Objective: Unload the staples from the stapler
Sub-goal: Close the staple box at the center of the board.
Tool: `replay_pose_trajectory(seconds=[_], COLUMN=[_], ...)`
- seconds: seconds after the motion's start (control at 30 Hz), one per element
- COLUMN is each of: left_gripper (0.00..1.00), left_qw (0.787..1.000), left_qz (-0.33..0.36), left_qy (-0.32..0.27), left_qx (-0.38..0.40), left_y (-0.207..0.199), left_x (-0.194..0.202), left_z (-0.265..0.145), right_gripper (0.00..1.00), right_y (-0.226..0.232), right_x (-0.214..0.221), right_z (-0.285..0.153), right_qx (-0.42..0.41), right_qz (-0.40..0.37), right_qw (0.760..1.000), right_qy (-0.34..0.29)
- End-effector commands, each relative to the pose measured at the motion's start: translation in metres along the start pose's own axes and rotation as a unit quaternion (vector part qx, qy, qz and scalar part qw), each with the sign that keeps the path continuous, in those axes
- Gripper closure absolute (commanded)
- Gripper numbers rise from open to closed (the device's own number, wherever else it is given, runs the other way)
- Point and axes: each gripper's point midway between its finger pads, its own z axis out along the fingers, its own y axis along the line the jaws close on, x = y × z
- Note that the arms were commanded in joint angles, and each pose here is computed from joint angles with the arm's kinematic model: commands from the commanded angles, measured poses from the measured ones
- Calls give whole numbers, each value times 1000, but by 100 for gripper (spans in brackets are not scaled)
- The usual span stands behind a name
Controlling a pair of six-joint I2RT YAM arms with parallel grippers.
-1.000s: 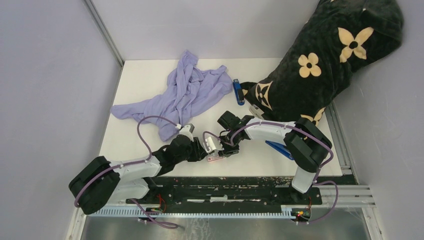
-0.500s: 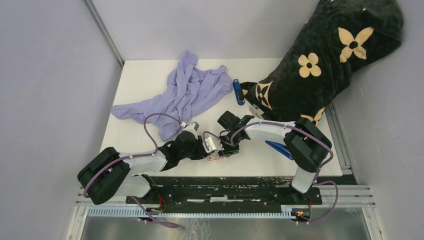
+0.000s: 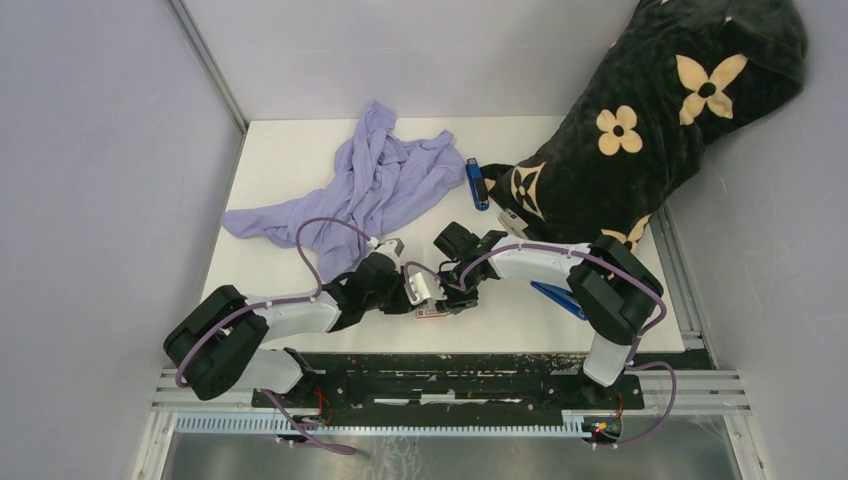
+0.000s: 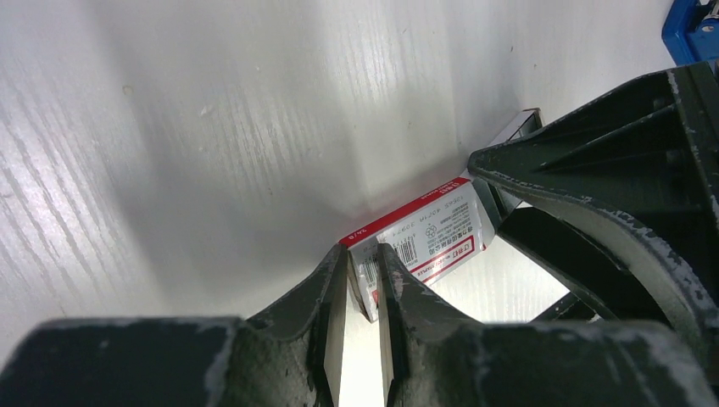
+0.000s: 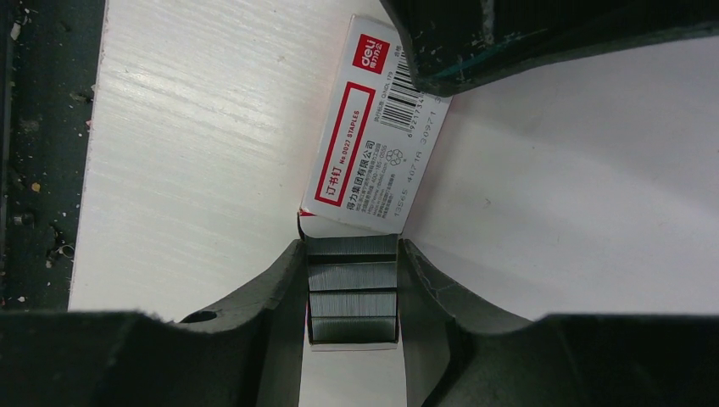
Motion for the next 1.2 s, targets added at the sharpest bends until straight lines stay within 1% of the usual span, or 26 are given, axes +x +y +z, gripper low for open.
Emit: replay_pose_trajectory(seconds=[0.0,0.4,1.17], left_gripper=[74,74,75], left_qw=[997,996,995], left_qz=[28,25,28], left_qy=[66,71,84], left_qx=[-38,-44,-45], left_y=[26,36,41], left_x=[30,31,30], left_z=[-1,-2,0], right_gripper=[70,70,71], right_y=[-32,-37,-44], right_x=[-5,6,15], right_z=[-1,-4,-4], right_qx=[51,66,77], right_qz=[-3,35,64], right_qw=[999,997,994], right_qy=[5,15,41])
